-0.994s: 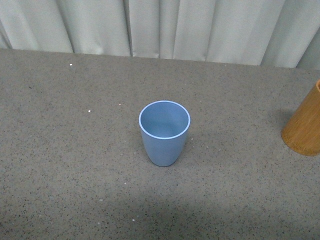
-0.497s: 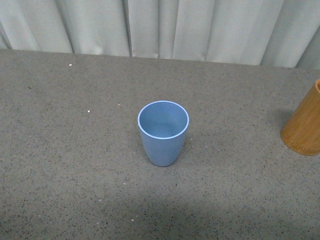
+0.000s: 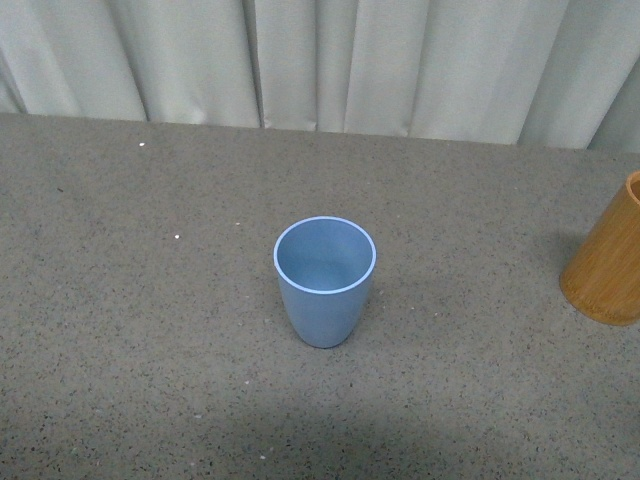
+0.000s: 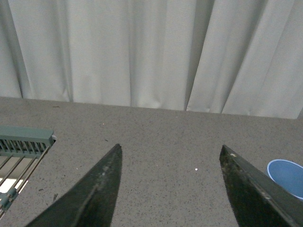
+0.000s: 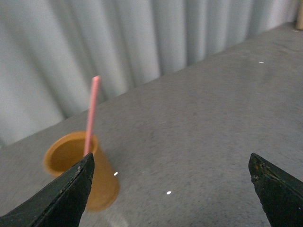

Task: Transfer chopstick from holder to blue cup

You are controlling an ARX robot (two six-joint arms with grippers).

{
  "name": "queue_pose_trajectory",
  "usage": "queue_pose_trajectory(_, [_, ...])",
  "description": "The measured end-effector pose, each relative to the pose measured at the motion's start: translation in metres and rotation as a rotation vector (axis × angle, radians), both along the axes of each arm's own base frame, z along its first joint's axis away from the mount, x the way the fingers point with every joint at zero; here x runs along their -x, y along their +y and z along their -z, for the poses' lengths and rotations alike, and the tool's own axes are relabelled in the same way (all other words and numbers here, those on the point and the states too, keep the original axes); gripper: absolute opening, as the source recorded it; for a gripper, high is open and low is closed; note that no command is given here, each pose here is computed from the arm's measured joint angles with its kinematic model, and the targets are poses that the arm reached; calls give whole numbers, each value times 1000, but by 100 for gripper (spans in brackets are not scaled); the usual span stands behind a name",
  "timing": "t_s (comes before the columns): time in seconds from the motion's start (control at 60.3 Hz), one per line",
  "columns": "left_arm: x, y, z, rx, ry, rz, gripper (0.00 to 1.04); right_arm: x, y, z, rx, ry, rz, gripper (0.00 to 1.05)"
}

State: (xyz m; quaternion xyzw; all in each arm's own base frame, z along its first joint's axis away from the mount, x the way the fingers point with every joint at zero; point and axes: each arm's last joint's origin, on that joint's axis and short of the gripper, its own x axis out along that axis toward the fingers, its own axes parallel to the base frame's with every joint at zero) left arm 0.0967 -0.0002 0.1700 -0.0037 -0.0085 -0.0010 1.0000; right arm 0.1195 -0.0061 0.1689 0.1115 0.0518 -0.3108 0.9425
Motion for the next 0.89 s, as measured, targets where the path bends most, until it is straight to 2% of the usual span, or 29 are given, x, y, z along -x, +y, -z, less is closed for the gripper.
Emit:
queue_pose_trajectory(0.199, [0,0,0,0,0,0,100,-46,-14,-37,-50,-36,-79,95])
queue_pose_trajectory(0.282, [0,0,0,-1,0,0,98,-71,-20,-44,-98,23,-135,95])
queue_pose_trajectory(0.431, [0,0,0,-1,0,0,98,-119,-31,-49,-261,106,-247,95])
queue_pose_trajectory(0.563, [0,0,0,-1,0,0,98,-152,-35,-49,-327,150,-299,95])
queue_pose_trajectory(0.729, [0,0,0,-1,0,0,98,-180,-39,-41,-352,247,-255,95])
queue_pose_trajectory(0.895, [0,0,0,-1,0,0,98,-176,-53,-36,-374,287,-182,95])
